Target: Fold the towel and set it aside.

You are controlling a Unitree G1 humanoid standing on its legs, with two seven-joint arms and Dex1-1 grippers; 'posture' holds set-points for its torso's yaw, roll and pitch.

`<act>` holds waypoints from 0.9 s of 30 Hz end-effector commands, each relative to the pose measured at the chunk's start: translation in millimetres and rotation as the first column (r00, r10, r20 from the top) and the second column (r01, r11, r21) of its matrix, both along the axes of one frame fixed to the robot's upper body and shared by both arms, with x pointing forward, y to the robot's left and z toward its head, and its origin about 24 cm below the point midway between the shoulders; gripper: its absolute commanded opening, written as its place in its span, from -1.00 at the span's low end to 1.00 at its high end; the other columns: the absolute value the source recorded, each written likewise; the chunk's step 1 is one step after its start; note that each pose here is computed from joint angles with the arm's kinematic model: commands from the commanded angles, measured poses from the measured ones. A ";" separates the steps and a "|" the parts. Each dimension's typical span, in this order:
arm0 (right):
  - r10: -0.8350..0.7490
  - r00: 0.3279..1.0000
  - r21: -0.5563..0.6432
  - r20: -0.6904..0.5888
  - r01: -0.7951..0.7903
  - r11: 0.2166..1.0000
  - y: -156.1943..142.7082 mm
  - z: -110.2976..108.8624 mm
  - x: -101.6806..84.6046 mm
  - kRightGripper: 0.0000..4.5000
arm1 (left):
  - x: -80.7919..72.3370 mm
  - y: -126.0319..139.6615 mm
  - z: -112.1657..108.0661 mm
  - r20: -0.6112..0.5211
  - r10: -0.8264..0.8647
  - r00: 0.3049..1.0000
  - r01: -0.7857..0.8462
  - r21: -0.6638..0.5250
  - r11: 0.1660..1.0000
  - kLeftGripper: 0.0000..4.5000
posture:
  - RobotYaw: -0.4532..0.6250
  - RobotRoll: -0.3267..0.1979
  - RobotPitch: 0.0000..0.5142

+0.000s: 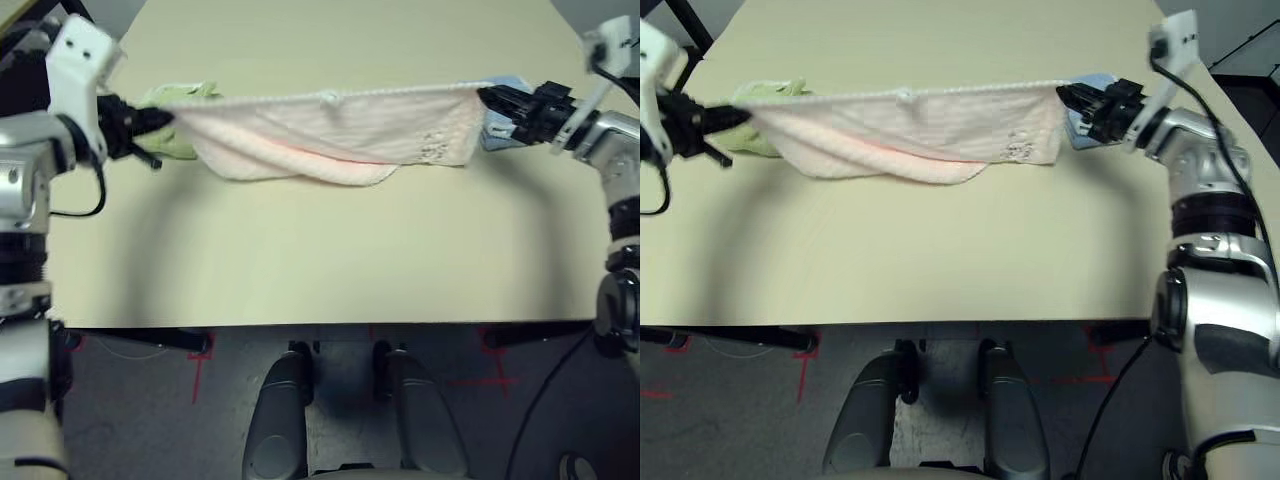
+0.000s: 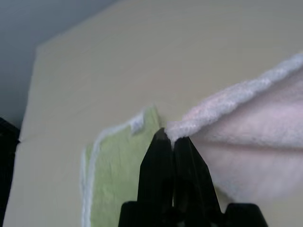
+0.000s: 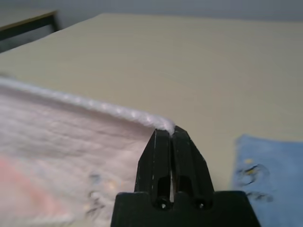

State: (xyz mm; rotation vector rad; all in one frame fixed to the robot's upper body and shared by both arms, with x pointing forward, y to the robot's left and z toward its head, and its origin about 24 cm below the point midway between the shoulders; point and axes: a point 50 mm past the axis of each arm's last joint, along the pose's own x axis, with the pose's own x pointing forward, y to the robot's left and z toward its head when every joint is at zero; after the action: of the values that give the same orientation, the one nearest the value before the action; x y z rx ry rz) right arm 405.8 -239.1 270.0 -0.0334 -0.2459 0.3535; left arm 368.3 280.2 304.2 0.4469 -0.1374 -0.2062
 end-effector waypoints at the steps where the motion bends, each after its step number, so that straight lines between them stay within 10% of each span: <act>1: -0.242 0.943 0.188 0.227 0.202 0.961 -12.8 39.7 -2.9 -1.00 | 8.2 2.4 36.3 0.339 0.149 0.929 -0.105 -0.145 0.984 -0.99 | -0.17 0.25 0.24; 5: -0.239 0.885 0.300 0.399 0.120 0.946 -9.1 60.9 -11.3 -1.00 | 5.4 -12.7 58.0 0.537 0.091 0.839 0.036 -0.222 0.974 -0.99 | -0.18 0.25 0.25; 9: -0.121 0.915 0.255 0.386 0.020 0.967 -7.9 42.9 -10.3 -1.00 | 7.6 -14.2 34.0 0.504 -0.003 0.864 0.100 -0.166 0.981 -0.99 | -0.20 0.25 0.28; 16: 0.222 0.973 0.005 0.066 -0.223 0.975 -10.6 -18.9 -11.3 -1.00 | -7.9 3.0 -52.7 -0.022 -0.236 0.972 0.236 0.033 0.971 -0.99 | -0.22 0.25 0.27; 27: 0.413 0.878 -0.355 -0.242 -0.476 0.804 -17.7 -43.9 -28.2 -1.00 | -49.1 9.8 -72.1 -0.443 -0.325 0.835 0.382 0.042 0.923 -0.99 | -0.21 0.25 0.19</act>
State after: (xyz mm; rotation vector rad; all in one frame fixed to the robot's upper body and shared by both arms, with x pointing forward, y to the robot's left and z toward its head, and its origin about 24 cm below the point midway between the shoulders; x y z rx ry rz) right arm 382.7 -251.7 232.7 -0.2893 -0.0792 0.8290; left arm 324.4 287.9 237.6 0.5014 0.1697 -0.6534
